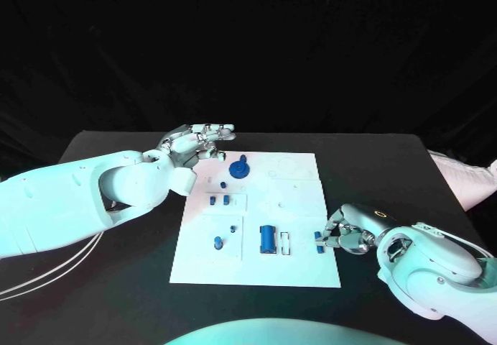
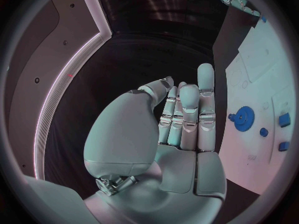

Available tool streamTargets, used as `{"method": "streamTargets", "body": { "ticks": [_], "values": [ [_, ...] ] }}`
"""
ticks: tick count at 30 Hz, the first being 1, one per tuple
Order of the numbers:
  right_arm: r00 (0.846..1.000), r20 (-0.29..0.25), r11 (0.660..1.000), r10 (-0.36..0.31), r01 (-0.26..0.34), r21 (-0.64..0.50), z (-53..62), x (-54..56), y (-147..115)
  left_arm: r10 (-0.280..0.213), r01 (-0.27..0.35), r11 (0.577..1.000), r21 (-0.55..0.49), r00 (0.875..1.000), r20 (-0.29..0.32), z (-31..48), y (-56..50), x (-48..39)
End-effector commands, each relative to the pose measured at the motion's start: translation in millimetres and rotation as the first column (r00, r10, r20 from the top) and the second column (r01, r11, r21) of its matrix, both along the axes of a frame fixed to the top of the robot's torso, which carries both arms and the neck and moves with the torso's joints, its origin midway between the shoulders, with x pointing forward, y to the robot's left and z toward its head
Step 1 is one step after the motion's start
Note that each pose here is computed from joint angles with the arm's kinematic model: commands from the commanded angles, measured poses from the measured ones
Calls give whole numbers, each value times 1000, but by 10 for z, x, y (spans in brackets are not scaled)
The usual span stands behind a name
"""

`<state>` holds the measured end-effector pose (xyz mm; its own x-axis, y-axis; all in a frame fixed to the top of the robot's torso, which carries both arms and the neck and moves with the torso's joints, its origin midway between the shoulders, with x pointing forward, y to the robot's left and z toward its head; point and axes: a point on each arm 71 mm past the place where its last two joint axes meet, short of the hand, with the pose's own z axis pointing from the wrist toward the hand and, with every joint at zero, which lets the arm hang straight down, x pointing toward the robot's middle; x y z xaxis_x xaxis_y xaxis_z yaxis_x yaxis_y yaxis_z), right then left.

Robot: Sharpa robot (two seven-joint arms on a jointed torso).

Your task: Assemble the parts on the task board

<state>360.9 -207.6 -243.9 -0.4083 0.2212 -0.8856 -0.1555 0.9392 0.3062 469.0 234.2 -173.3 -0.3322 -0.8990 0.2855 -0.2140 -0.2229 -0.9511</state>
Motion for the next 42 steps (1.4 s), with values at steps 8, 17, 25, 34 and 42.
{"method": "streamTargets", "body": {
  "ticks": [8, 17, 25, 34, 42],
  "values": [
    [999, -11, 997, 45, -46, -68, -89, 39, 96, -21, 21, 1000, -10, 1000, 8, 13, -27, -6],
    [992, -38, 974, 119, -124, -189, -226, 43, 180, -21, 21, 1000, -10, 1000, 7, 12, -26, -5],
    [984, -46, 945, 172, -178, -276, -278, 32, 233, -22, 22, 1000, -9, 1000, 5, 10, -23, -6],
    [980, -53, 932, 193, -199, -303, -300, 20, 276, -24, 24, 1000, -7, 1000, 5, 8, -27, -6],
    [988, -41, 964, 150, -156, -215, -277, 20, 293, -28, 28, 1000, -3, 1000, 9, 10, -37, -9]
  ]
}}
